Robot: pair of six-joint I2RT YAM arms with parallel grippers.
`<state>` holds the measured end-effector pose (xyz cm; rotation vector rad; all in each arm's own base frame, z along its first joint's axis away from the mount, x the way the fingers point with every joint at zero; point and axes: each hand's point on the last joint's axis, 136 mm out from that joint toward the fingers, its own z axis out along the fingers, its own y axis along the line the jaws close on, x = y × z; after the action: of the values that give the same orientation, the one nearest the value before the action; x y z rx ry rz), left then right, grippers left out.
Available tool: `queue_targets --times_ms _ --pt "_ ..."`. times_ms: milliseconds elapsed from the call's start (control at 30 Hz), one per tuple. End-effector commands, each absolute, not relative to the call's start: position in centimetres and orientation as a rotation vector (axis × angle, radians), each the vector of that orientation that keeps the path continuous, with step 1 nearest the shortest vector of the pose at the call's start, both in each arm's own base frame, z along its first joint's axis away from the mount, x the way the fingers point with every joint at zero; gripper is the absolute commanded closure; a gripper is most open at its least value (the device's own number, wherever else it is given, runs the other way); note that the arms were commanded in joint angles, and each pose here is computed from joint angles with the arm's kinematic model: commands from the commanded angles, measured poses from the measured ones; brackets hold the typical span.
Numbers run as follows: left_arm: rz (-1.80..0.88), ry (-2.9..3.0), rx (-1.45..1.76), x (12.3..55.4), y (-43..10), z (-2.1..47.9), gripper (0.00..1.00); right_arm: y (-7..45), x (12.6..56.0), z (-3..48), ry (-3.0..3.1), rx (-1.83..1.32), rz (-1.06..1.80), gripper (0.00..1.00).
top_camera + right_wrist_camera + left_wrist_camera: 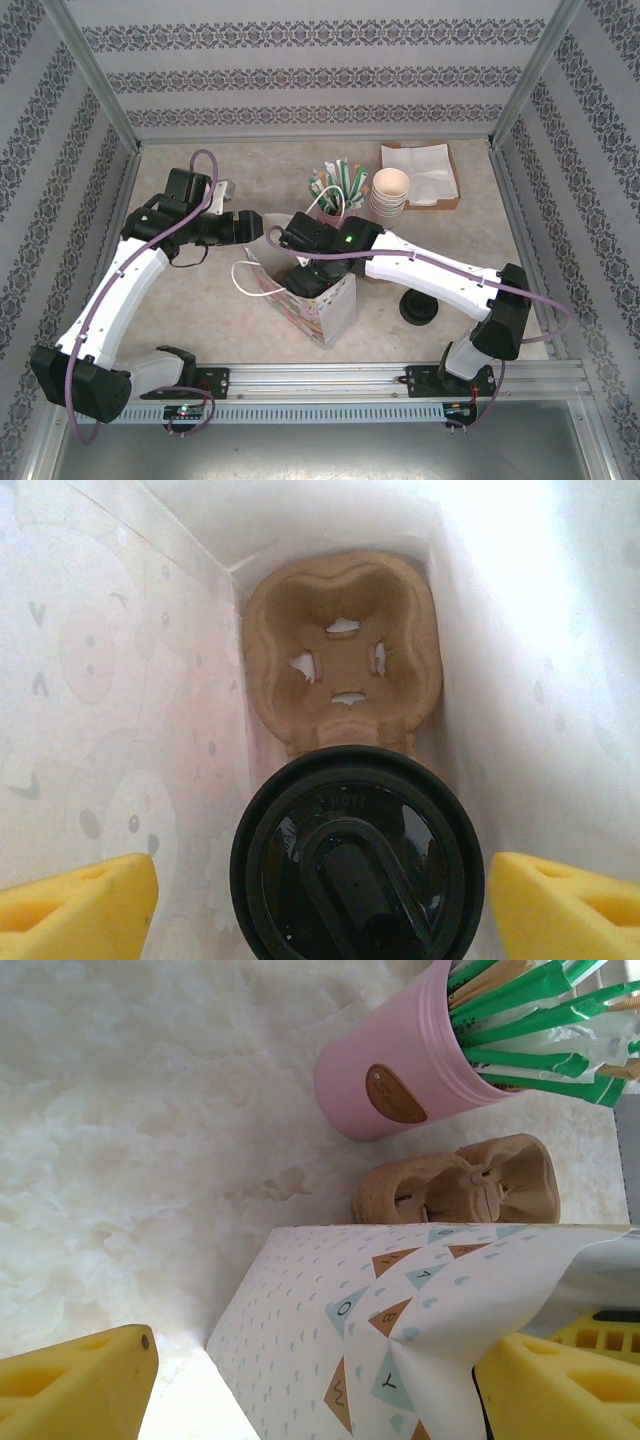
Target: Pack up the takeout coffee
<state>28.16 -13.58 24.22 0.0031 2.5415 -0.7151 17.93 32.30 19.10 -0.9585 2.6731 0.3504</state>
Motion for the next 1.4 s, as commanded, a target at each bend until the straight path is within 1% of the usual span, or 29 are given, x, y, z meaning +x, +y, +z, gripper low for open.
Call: queue_targets --times_ms 0,233,500,767,933,1367 --pt "-0.687 2.550 0.005 28.2 -13.6 24.6 0.17 31.6 17.3 20.9 2.670 -0.933 0.362 0.16" --pt "-0.681 2.546 0.011 28.4 -13.6 24.8 0.17 30.4 17.0 22.2 2.665 -0.915 0.343 0.17" --pt "-0.683 2.548 0.010 28.7 -13.7 24.9 0.18 29.4 16.4 23.7 2.654 -0.915 0.361 0.23" --pt "-0.685 2.547 0.007 28.7 -13.7 24.8 0.18 29.5 15.9 23.7 2.658 -0.916 0.401 0.25" --pt "-0.682 2.547 0.013 28.7 -13.7 24.9 0.18 29.8 16.0 24.2 2.648 -0.918 0.419 0.29" --pt "-0.675 2.543 0.016 28.9 -13.7 24.9 0.18 29.7 15.6 25.0 2.644 -0.923 0.428 0.30"
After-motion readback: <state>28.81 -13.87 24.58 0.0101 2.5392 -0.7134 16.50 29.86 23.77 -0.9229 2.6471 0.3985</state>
